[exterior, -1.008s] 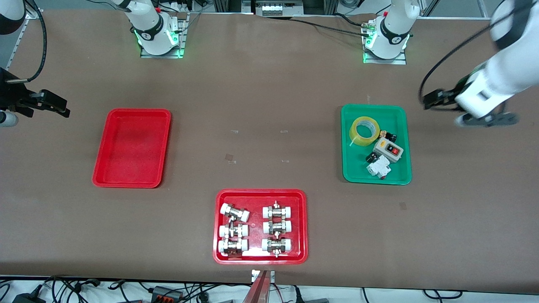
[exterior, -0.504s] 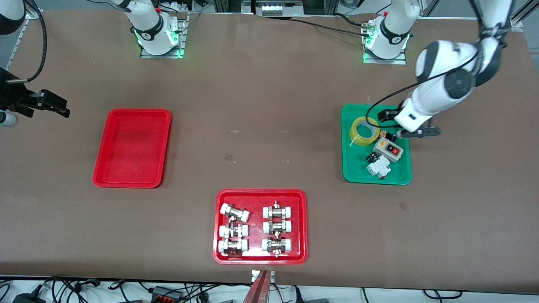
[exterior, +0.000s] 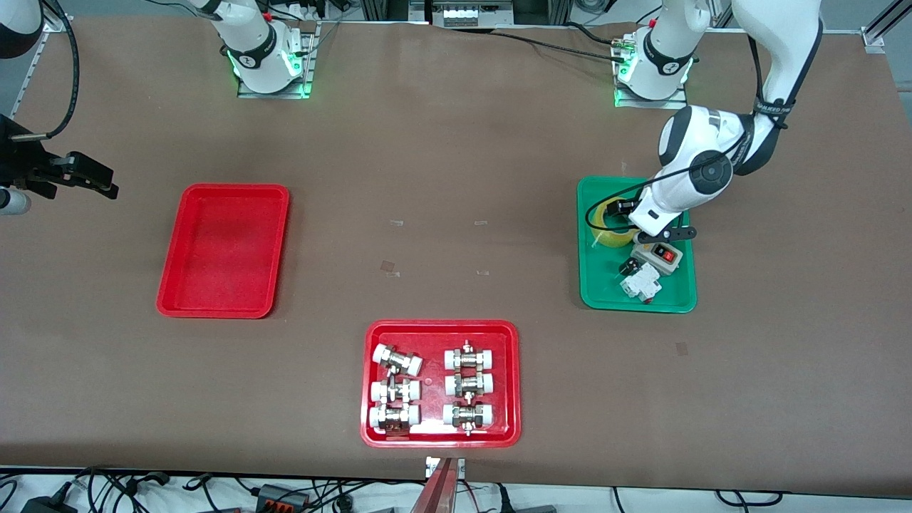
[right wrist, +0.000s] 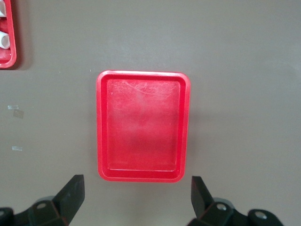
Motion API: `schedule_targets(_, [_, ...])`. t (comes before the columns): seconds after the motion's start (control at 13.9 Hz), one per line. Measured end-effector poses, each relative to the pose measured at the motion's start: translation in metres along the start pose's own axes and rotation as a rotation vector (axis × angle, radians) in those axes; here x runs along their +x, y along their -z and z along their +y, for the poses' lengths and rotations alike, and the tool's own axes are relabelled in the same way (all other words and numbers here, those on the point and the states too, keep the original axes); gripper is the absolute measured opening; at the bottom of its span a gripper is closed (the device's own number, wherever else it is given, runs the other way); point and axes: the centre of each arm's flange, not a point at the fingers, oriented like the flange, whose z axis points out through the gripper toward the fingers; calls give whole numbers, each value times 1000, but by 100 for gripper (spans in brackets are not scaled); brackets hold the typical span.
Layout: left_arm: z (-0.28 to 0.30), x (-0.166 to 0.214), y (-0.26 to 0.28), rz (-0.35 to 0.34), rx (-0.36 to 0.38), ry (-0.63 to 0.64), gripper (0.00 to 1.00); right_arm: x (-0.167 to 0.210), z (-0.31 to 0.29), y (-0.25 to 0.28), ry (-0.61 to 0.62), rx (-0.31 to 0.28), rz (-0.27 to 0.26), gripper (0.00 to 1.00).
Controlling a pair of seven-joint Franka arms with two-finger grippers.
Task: Left arm passes tape to right arm into tray
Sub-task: 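Grasp the tape roll rim with the left gripper and lift it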
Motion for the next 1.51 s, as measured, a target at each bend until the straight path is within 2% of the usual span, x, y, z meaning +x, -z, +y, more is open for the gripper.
schedule_targets(0.07, [-1, 0, -2, -4, 0, 3, 89, 0, 0, 0, 0, 0, 0, 100])
schedule_targets(0.5, [-3, 1, -1, -8, 0, 7, 25, 0, 0, 0, 0, 0, 0, 100])
schedule_targets(0.79, [-2, 0, 22, -10, 9, 5, 22, 0, 0, 0, 0, 0, 0, 100])
schedule_targets(1.01, [9, 0, 85, 38, 10, -5, 22, 0, 0, 0, 0, 0, 0, 100])
schedule_targets(1.15, [43, -1, 134, 53, -1, 2, 22, 0, 0, 0, 0, 0, 0, 100])
schedule_targets(1.37, [130, -20, 184, 61, -111, 26, 22, 1, -1, -3, 1, 1, -5, 100])
schedule_targets(1.51, [187, -35, 202, 49, -186, 61, 22, 8, -8, -18, 16, 2, -31, 100])
